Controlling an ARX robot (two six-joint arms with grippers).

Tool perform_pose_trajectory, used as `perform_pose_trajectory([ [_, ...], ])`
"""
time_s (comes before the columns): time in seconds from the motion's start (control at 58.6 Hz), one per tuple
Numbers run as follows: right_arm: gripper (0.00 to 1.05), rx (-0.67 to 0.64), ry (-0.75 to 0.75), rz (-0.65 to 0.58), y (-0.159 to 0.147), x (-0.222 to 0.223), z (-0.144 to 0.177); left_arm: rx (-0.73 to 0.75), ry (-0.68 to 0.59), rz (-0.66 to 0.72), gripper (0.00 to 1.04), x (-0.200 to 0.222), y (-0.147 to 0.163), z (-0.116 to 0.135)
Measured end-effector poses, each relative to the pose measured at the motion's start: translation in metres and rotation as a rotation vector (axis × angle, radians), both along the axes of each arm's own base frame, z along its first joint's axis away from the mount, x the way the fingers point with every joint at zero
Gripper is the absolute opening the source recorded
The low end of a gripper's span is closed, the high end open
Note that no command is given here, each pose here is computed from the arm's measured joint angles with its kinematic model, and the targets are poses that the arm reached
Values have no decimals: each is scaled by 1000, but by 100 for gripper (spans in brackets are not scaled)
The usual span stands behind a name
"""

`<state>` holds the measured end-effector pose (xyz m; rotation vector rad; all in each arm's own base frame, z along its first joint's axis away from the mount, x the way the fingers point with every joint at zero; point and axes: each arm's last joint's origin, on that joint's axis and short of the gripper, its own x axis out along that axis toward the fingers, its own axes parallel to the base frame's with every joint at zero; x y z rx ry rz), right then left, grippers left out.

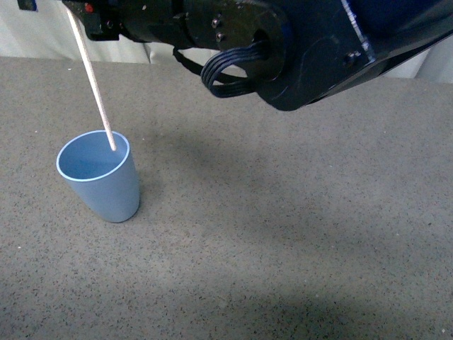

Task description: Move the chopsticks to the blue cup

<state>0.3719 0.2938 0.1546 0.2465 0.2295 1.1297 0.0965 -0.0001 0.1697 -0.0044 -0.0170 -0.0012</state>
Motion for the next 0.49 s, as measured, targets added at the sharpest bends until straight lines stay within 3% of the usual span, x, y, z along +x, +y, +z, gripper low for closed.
perform_pose_trajectory([
  [0.495, 1, -86, 46, 46, 13, -19, -37, 0, 0, 0, 98, 0, 0, 0],
])
